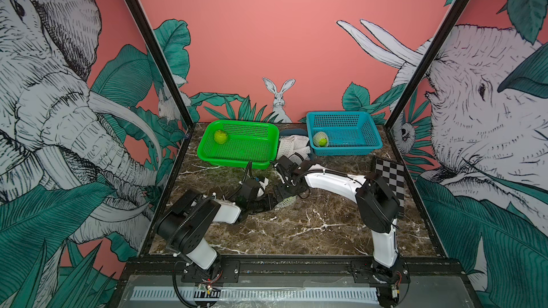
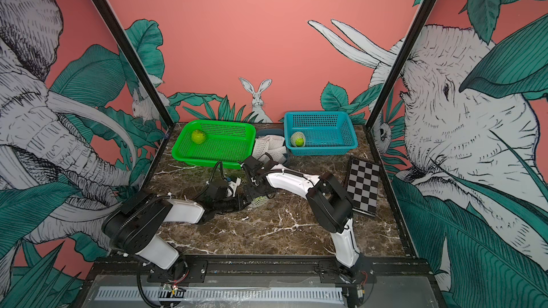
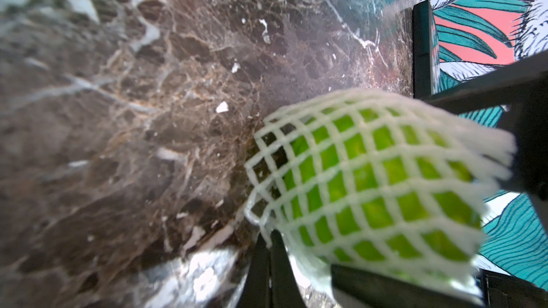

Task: Sleeve custard apples in foam nets
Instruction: Pick up the custard apple from the center of the board.

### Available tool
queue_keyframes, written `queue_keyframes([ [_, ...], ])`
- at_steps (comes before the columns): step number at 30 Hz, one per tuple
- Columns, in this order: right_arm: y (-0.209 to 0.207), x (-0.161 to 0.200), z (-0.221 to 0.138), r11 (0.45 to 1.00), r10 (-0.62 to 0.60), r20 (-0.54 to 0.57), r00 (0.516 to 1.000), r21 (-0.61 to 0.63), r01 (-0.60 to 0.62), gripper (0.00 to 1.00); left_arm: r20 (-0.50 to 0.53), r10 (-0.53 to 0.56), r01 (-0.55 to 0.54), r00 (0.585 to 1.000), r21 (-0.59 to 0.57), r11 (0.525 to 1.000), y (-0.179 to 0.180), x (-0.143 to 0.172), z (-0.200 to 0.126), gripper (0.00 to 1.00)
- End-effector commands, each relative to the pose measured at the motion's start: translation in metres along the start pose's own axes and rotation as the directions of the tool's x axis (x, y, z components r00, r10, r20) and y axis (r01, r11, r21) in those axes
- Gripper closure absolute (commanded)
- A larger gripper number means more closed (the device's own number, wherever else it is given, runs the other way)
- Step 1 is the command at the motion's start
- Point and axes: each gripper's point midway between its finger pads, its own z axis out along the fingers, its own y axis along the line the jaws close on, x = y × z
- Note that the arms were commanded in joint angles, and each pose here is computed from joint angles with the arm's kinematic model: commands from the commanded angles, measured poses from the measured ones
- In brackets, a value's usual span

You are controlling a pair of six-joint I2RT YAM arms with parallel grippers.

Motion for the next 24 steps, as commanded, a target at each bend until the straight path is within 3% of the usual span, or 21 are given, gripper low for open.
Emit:
queue_keyframes([
  [1, -0.003, 0.001, 0.004, 1.000, 0.005, -0.001, 1.000, 0.013, -0.005, 0.16, 0.031, 0.012, -0.013, 0.999, 0.020, 1.000, -0.011, -0.009, -0.004, 1.00],
  [5, -0.008, -0.004, -0.007, 0.999, 0.028, 0.032, 0.999, -0.025, -0.027, 0.17, 0.034, 0.012, -0.012, 0.999, 0.000, 1.000, -0.012, -0.012, -0.009, 0.99],
  [10, -0.022, -0.013, -0.022, 0.990, 0.105, 0.096, 0.990, -0.105, -0.095, 0.18, 0.087, 0.010, -0.010, 0.996, -0.001, 1.000, -0.019, -0.028, -0.027, 0.74],
  [18, -0.032, -0.027, -0.059, 0.949, 0.187, 0.217, 0.958, -0.290, -0.120, 0.17, 0.181, 0.046, -0.043, 0.982, -0.025, 0.999, -0.035, -0.056, -0.067, 0.70],
  [24, -0.026, -0.060, -0.123, 0.835, 0.268, 0.326, 0.907, -0.548, -0.050, 0.17, 0.265, 0.039, -0.026, 0.963, -0.050, 0.998, -0.037, -0.081, -0.097, 0.69],
])
